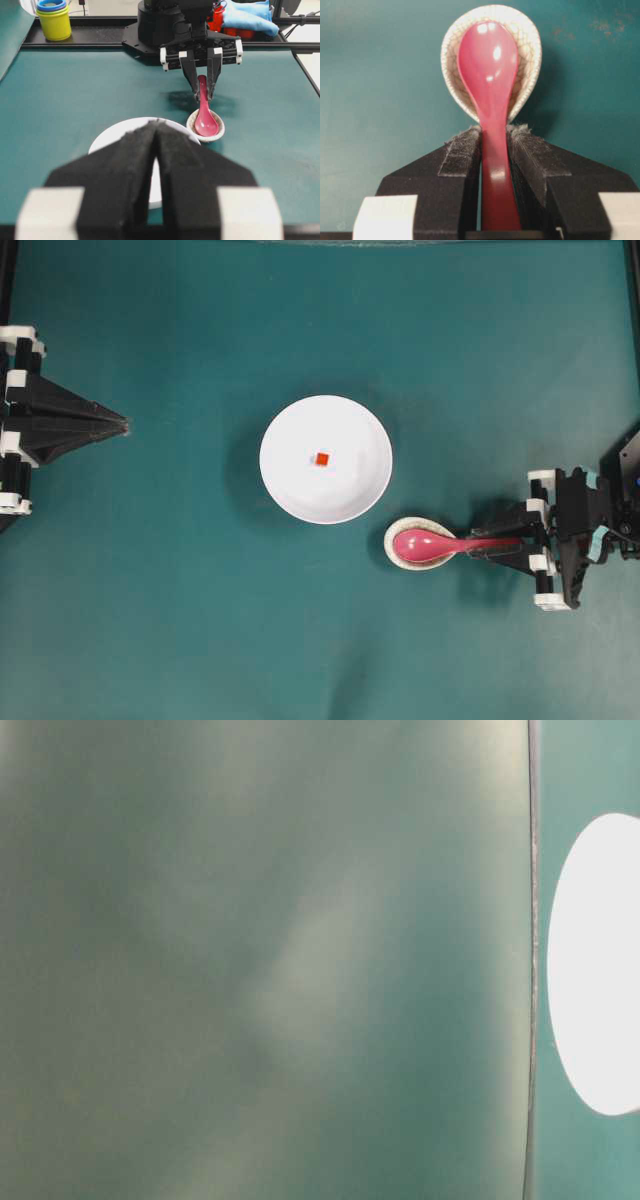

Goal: Grip the spoon and scoop the red block from the bowl with right arm.
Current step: 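Lift the pink spoon and swing it over the white bowl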

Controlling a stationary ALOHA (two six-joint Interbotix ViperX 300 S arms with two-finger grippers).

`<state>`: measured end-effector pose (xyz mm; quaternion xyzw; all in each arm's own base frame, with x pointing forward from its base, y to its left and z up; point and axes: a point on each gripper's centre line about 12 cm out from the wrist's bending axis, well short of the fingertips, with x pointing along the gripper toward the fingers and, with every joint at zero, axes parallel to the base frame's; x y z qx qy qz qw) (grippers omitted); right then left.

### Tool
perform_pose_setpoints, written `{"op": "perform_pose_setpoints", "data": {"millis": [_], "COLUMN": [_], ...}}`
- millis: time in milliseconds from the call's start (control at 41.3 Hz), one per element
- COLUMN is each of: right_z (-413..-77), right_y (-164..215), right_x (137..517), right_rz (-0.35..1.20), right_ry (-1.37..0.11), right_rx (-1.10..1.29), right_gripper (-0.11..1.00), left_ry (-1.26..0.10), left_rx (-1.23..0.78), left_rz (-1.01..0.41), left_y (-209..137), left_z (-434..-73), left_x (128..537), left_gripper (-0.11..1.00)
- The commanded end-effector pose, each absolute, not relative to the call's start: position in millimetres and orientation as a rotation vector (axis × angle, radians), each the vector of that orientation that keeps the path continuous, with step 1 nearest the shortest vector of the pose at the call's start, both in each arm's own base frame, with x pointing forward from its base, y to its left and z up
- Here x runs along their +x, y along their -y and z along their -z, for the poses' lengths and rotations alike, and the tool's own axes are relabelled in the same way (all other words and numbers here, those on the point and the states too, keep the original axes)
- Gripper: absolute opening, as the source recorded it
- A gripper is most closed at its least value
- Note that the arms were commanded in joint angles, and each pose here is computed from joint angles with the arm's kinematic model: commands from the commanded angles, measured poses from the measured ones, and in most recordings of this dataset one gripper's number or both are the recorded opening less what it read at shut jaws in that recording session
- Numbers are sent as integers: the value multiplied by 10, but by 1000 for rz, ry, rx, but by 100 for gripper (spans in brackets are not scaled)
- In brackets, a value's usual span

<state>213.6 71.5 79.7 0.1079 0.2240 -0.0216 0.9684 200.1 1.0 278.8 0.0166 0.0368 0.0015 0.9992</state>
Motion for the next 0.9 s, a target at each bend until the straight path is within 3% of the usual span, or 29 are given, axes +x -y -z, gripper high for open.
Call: {"op": "perform_pose_setpoints", "data": {"millis": [0, 363, 872], "right_z": [-828, -910, -1372], "right_y": [-745, -772, -775], "right_x": [2168, 2192, 2216], "right_rz": [38, 28, -20], "right_ry": [-436, -419, -356], "right_rx": [228, 259, 401], "right_gripper": [25, 25, 25], "left_ry": [-51, -51, -51], "left_rx": [38, 38, 35], "left_rz": [-3, -4, -4], "left_y": [-10, -13, -13], "left_z": [-2886, -2886, -2886], "left_x": [2031, 2031, 2031], "left_gripper": [0, 0, 0]}}
